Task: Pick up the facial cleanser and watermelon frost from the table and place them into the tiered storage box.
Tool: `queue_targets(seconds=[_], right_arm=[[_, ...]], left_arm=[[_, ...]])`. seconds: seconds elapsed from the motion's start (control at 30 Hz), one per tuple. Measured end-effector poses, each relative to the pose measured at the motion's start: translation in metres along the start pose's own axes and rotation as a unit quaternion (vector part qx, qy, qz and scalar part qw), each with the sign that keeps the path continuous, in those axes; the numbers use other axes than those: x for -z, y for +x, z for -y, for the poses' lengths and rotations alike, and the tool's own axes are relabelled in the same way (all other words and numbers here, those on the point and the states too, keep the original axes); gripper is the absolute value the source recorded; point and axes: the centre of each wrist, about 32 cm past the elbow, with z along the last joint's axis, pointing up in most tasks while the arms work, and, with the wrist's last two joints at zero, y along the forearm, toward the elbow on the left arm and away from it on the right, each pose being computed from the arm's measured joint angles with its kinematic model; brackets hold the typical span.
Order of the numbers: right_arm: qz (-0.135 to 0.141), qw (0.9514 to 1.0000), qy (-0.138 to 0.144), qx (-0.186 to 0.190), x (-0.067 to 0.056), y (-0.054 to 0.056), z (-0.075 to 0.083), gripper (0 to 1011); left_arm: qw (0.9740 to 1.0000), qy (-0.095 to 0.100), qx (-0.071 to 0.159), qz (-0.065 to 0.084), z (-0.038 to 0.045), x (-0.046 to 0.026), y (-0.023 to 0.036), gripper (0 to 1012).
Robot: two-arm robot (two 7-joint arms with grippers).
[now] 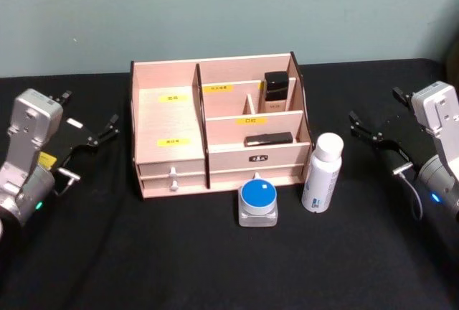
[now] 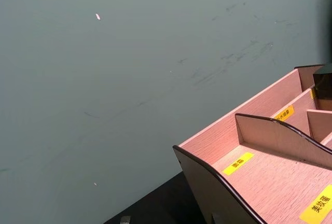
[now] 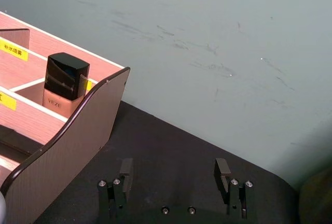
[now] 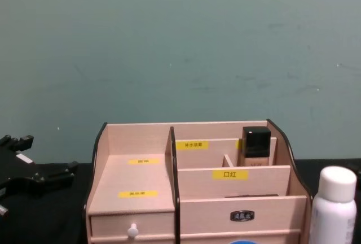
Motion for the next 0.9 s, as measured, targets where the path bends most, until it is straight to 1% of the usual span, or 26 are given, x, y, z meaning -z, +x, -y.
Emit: queue_targets(seconds=[0.23,0.37,0.5,0.57,0.6,0.63,0.7,0.73,0.83,0.87,0.9], right_arm=[[0.000,1.0000,0.000,0.000,0.000,0.000,0.000,1003],[-0.010,0.9999,0.000,-0.005,0.000,0.001,-0.001,1003],[-0.018,0.9997,0.007,-0.014,-0.003,0.004,0.002,1002],[-0.019,0.9993,0.019,-0.024,-0.011,0.007,0.010,1002],[-0.019,0.9993,0.019,-0.024,-0.011,0.007,0.010,1003],[-0.019,0.9991,0.027,-0.028,-0.015,0.010,0.014,1002],[-0.017,0.9988,0.034,-0.030,-0.019,0.012,0.019,1002],[-0.016,0.9985,0.041,-0.032,-0.024,0.014,0.024,1002],[-0.015,0.9980,0.051,-0.035,-0.031,0.017,0.034,1003],[-0.015,0.9976,0.057,-0.038,-0.035,0.018,0.040,1003],[-0.015,0.9974,0.059,-0.039,-0.037,0.019,0.043,1003]], left_arm=[[1.0000,0.000,0.000,0.000,0.0000,0.0000,0.0000,1010],[1.0000,0.000,0.000,0.000,0.0000,0.0000,0.0000,1010],[1.0000,0.000,0.000,0.000,0.0000,0.0000,0.0000,1009],[1.0000,0.000,0.000,0.000,0.0000,0.0000,0.0000,1010],[1.0000,0.000,0.000,0.000,0.0000,0.0000,0.0000,1009],[1.0000,0.000,0.000,0.000,0.0000,0.0000,0.0000,1010],[1.0000,0.000,0.000,0.000,0.0000,0.0000,0.0000,1010],[1.0000,0.000,0.000,0.000,0.0000,0.0000,0.0000,1010],[1.0000,0.000,0.000,0.000,0.0000,0.0000,0.0000,1010],[1.0000,0.000,0.000,0.000,0.0000,0.0000,0.0000,1010],[1.0000,0.000,0.000,0.000,0.0000,0.0000,0.0000,1010]])
